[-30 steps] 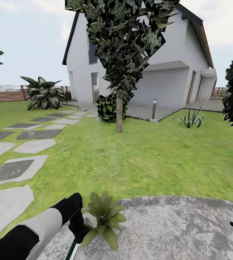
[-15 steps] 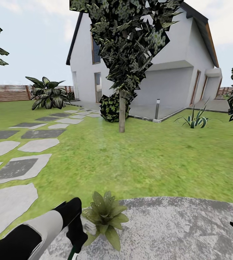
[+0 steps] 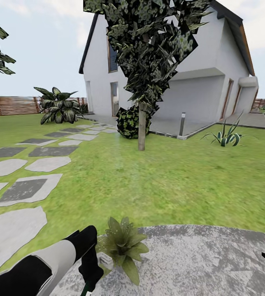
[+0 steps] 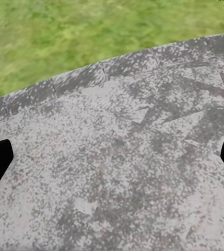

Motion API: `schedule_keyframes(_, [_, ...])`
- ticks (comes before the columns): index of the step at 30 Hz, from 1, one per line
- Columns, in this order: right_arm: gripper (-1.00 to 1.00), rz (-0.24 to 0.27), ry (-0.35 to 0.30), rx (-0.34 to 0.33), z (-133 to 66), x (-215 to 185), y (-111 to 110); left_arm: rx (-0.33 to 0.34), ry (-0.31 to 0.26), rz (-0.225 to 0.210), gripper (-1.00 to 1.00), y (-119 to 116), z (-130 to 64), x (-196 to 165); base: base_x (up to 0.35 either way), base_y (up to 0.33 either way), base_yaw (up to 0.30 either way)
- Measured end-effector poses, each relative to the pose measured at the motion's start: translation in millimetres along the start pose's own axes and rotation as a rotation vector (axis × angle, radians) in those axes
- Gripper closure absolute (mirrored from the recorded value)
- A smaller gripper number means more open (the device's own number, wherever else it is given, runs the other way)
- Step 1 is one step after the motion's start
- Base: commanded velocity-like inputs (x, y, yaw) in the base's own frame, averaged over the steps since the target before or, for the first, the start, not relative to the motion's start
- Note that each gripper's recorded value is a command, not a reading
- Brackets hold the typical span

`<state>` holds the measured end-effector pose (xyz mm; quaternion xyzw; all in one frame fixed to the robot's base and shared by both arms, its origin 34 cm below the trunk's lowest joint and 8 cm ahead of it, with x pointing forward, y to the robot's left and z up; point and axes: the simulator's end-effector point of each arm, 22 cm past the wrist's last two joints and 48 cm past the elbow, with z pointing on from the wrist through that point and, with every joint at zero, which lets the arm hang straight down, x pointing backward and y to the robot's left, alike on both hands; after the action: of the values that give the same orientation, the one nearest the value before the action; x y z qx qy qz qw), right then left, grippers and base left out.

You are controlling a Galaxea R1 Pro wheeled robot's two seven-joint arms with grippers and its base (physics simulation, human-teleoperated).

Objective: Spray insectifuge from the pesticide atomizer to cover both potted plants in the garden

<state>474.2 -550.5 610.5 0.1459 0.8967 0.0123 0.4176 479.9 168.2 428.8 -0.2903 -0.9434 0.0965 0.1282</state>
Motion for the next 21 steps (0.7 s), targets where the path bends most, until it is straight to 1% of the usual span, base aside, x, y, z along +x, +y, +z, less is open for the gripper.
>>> schedule_keyframes(2, [-1.00, 0.000, 0.002, 0.000, 0.4, 0.4, -0.1, 0.000, 0.007, -0.009, 1.00, 1.2, 0.5, 1.8, 0.000, 0.000, 0.239])
schedule_keyframes(6, [-1.00, -0.001, 0.005, 0.002, 1.2, 1.3, -0.4, -0.011, 0.016, -0.034, 1.00, 16.8, 0.7, 11.1, 0.000, 0.000, 0.241])
schedule_keyframes(8, [-1.00, -0.001, 0.006, 0.002, 1.5, 1.6, -0.5, -0.009, 0.017, -0.041, 1.00, 19.0, 1.0, 12.6, 0.000, 0.000, 0.242])
schedule_keyframes(12, [-1.00, -0.001, 0.009, 0.003, 2.3, 2.4, -0.5, -0.005, 0.018, -0.041, 1.00, 17.5, 2.3, 11.9, 0.000, 0.000, 0.233])
schedule_keyframes(18, [-1.00, -0.001, 0.011, 0.004, 2.4, 3.1, -0.8, -0.004, 0.020, -0.038, 1.00, 15.3, 3.1, 10.9, 0.077, -0.058, 0.064])
schedule_keyframes(21, [-1.00, -0.001, 0.012, 0.004, 2.9, 3.4, -0.8, -0.002, 0.022, -0.038, 1.00, 14.8, 3.7, 10.9, 0.030, -0.025, 0.165])
